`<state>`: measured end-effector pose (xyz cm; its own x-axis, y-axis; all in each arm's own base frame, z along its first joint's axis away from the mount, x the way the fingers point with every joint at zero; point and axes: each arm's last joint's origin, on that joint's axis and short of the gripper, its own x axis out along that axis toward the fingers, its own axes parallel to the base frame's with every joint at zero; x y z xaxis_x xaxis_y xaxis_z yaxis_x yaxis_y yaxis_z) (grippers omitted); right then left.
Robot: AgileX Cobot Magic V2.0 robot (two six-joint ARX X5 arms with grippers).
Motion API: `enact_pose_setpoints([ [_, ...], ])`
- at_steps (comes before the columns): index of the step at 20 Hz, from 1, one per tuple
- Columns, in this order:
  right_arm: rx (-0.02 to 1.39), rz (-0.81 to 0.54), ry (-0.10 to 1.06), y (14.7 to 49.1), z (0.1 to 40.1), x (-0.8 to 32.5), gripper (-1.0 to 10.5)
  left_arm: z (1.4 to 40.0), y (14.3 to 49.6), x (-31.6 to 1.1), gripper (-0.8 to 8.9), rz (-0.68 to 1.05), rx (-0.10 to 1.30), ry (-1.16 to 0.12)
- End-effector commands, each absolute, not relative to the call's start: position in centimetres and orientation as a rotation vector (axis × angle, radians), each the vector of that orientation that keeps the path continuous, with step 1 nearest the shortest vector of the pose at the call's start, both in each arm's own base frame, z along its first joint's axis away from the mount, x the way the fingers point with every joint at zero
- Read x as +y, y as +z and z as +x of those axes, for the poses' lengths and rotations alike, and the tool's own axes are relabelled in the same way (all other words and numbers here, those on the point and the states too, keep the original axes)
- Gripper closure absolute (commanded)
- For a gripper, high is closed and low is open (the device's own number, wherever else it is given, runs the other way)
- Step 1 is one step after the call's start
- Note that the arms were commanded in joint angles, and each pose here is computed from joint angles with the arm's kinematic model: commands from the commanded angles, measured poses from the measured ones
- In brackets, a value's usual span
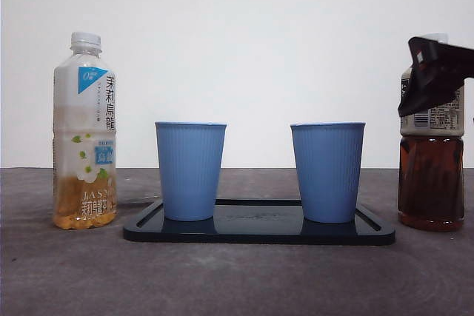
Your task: Pour the drink into the cup
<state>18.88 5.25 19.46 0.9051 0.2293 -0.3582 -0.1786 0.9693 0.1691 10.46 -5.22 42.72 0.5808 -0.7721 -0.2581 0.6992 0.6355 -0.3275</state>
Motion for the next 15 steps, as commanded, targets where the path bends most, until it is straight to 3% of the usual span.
enact_pose_setpoints([
  [1,0.381,0.137,0.187,19.0,19.7,5.5,4.3,10.3,43.4,-5.2,2.2,-0.199,0.371,-0.874],
  [10,0.362,0.137,0.159,16.8,22.2,5.6,4.3,10.3,43.4,-5.2,2.2,-0.198,0.37,-0.874],
  [15,0.35,0.128,0.163,16.3,22.7,5.8,6.1,10.3,43.4,-5.2,2.2,-0.198,0.37,-0.873],
])
